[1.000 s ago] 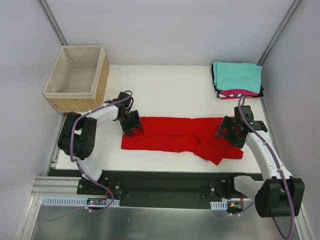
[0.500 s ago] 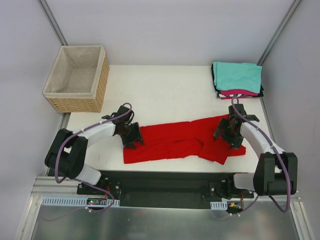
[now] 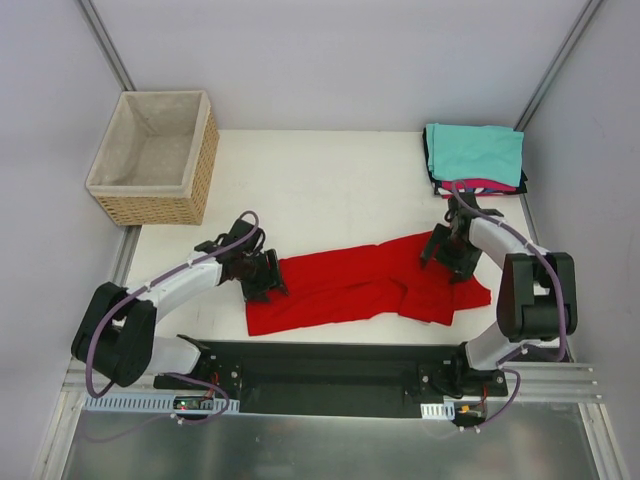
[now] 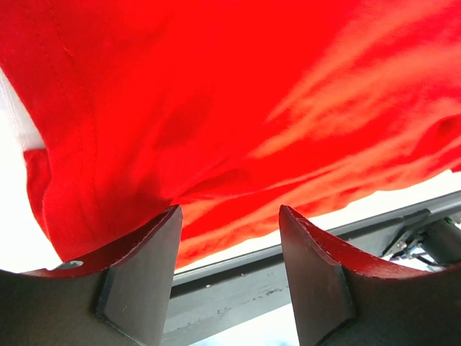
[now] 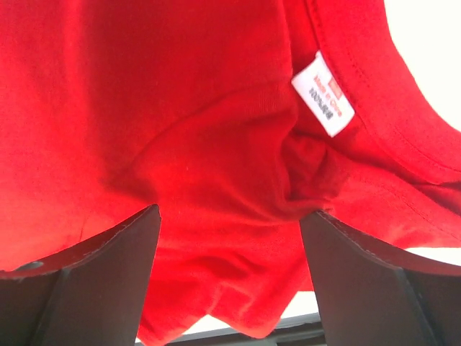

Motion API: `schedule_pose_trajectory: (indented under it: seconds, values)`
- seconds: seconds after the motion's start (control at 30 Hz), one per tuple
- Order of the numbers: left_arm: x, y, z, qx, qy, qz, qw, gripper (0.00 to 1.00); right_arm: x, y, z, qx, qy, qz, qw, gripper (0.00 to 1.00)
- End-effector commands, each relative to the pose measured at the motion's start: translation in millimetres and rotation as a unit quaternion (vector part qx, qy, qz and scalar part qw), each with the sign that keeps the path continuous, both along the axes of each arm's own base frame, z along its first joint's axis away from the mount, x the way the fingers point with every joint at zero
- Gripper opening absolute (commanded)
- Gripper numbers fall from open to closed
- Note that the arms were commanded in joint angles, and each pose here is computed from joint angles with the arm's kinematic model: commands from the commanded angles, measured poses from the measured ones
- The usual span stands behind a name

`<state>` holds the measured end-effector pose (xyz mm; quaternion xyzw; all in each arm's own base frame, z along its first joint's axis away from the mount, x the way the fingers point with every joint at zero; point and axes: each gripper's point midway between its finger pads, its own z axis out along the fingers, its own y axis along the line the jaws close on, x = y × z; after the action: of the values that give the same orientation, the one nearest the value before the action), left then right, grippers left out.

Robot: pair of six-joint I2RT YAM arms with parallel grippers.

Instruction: Fold and stack the t-shirts

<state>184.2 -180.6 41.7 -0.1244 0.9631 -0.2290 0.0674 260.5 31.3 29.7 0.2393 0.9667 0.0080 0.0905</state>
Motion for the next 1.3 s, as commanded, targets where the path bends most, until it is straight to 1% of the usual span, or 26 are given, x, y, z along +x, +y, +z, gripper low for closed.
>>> schedule_pose_trajectory:
  seconds: [0.0,0.03,0.17,0.23,0.27,0.33,0.37,0.47,0.5,0.53,0.6,0.63,0.73,0.77,0.83,0.87,0.9,0.93,0.97,1.0,1.07,1.1,1.17,1.27]
  values:
    - [-1,-7,20,-0.019,-0.029,-0.017,0.999,0.57,25,4,5,0.002,-0.016,-0.003,1.0,0.81]
    - [0,-10,28,-0.031,-0.038,-0.019,0.999,0.57,26,5,-2,0.002,-0.004,-0.001,1.0,0.82]
    - [8,-18,58,-0.063,-0.079,-0.024,0.995,0.58,40,11,-8,-0.004,0.005,0.012,1.0,0.81]
    - [9,-19,70,-0.072,-0.096,-0.024,0.993,0.58,51,18,-8,-0.004,0.002,0.021,1.0,0.81]
    - [10,-19,76,-0.074,-0.103,-0.023,0.992,0.58,51,20,-14,-0.005,0.015,0.027,1.0,0.81]
    - [10,-18,83,-0.075,-0.11,-0.022,0.991,0.59,65,27,-10,-0.004,0.007,0.037,0.999,0.81]
    - [10,-18,85,-0.074,-0.112,-0.021,0.991,0.59,66,30,-16,-0.005,0.018,0.041,0.999,0.81]
    - [9,-16,87,-0.072,-0.112,-0.019,0.991,0.59,86,43,-8,0.001,0.006,0.054,0.999,0.81]
    - [9,-16,86,-0.069,-0.11,-0.018,0.991,0.59,89,49,-14,0.001,0.014,0.062,0.998,0.81]
    - [10,-16,87,-0.07,-0.111,-0.018,0.991,0.59,105,54,-4,0.002,-0.002,0.067,0.998,0.81]
    - [10,-16,85,-0.066,-0.107,-0.018,0.992,0.58,115,64,-11,0.001,0.006,0.078,0.997,0.81]
    - [10,-15,86,-0.065,-0.106,-0.016,0.992,0.59,131,71,0,0.004,-0.009,0.085,0.996,0.81]
    - [11,-16,89,-0.067,-0.109,-0.017,0.992,0.58,143,83,-9,0.006,0.013,0.097,0.995,0.81]
    - [11,-15,90,-0.066,-0.111,-0.017,0.992,0.58,161,90,3,0.012,-0.011,0.101,0.995,0.81]
    - [11,-14,91,-0.062,-0.116,-0.018,0.991,0.58,170,98,-4,0.014,-0.006,0.106,0.994,0.82]
    - [10,-13,92,-0.06,-0.115,-0.018,0.991,0.59,184,109,6,0.033,-0.025,0.111,0.993,0.82]
    - [10,-12,91,-0.058,-0.116,-0.018,0.991,0.59,190,116,7,0.042,-0.029,0.116,0.992,0.82]
    - [11,-12,91,-0.058,-0.116,-0.018,0.991,0.59,191,119,-3,0.045,-0.014,0.117,0.992,0.82]
    - [11,-12,91,-0.057,-0.116,-0.018,0.991,0.59,196,125,-5,0.05,-0.014,0.118,0.992,0.82]
    - [10,-12,90,-0.056,-0.111,-0.02,0.992,0.59,211,136,7,0.066,-0.038,0.123,0.989,0.82]
    - [10,-12,89,-0.054,-0.109,-0.02,0.992,0.58,221,148,0,0.083,-0.042,0.129,0.987,0.83]
    - [10,-11,88,-0.052,-0.108,-0.02,0.993,0.58,230,157,8,0.1,-0.059,0.133,0.984,0.83]
    - [9,-11,88,-0.051,-0.109,-0.021,0.993,0.58,243,168,10,0.12,-0.08,0.136,0.98,0.84]
    - [9,-10,89,-0.051,-0.111,-0.021,0.992,0.58,259,176,17,0.136,-0.116,0.141,0.974,0.87]
